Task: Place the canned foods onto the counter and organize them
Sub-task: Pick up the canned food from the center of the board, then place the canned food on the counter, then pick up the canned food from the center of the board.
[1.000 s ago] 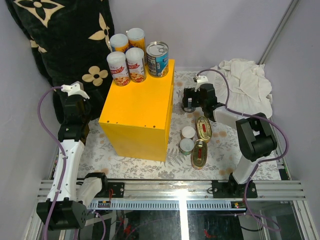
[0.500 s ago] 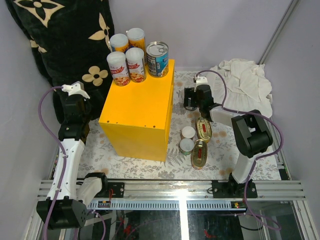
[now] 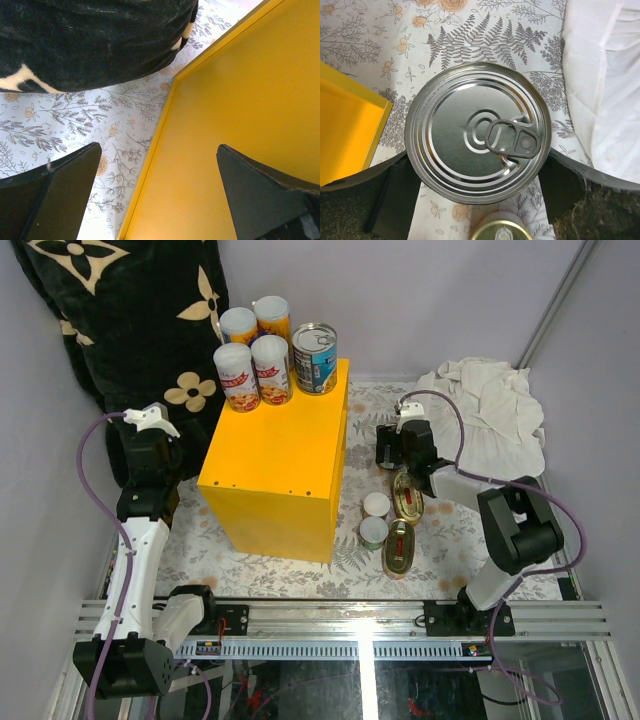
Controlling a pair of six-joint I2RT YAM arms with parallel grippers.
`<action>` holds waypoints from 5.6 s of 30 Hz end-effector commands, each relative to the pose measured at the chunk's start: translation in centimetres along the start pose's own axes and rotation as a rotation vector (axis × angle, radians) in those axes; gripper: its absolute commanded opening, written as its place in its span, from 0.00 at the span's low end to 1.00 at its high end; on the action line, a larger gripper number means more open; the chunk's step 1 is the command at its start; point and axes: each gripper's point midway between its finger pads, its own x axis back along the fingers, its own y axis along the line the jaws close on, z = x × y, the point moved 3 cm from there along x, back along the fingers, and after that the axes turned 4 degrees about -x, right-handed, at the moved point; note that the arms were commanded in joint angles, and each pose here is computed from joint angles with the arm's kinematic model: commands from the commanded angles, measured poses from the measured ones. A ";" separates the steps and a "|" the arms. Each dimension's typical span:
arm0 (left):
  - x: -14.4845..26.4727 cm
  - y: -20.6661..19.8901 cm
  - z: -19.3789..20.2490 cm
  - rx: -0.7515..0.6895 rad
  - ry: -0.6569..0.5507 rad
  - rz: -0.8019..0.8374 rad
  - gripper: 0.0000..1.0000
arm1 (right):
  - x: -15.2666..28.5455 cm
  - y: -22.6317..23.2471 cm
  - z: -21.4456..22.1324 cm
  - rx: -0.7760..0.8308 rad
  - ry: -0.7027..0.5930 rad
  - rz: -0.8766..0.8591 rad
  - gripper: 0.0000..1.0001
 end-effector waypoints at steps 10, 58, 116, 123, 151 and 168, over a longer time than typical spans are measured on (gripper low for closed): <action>0.5 -1.9 0.3 -0.030 0.002 0.099 1.00 | 10.0 0.9 -14.5 -0.070 -0.452 -0.065 0.25; 0.8 -1.9 0.0 -0.030 -0.010 0.095 1.00 | 34.0 20.9 -30.8 0.020 -0.562 -1.095 0.31; 0.6 -1.7 0.2 -0.034 -0.003 0.087 1.00 | 22.2 20.1 -22.4 0.097 -0.424 -0.748 0.91; 0.6 -1.7 0.2 -0.033 -0.003 0.087 1.00 | 21.3 20.0 -22.6 0.094 -0.422 -0.711 0.91; 1.0 -2.0 0.1 0.010 -0.004 0.092 1.00 | 29.4 11.3 -14.0 -0.060 -0.422 -0.656 1.00; -0.5 -5.7 4.2 0.104 0.141 0.161 1.00 | 21.2 6.8 2.0 -0.337 0.078 -0.252 0.99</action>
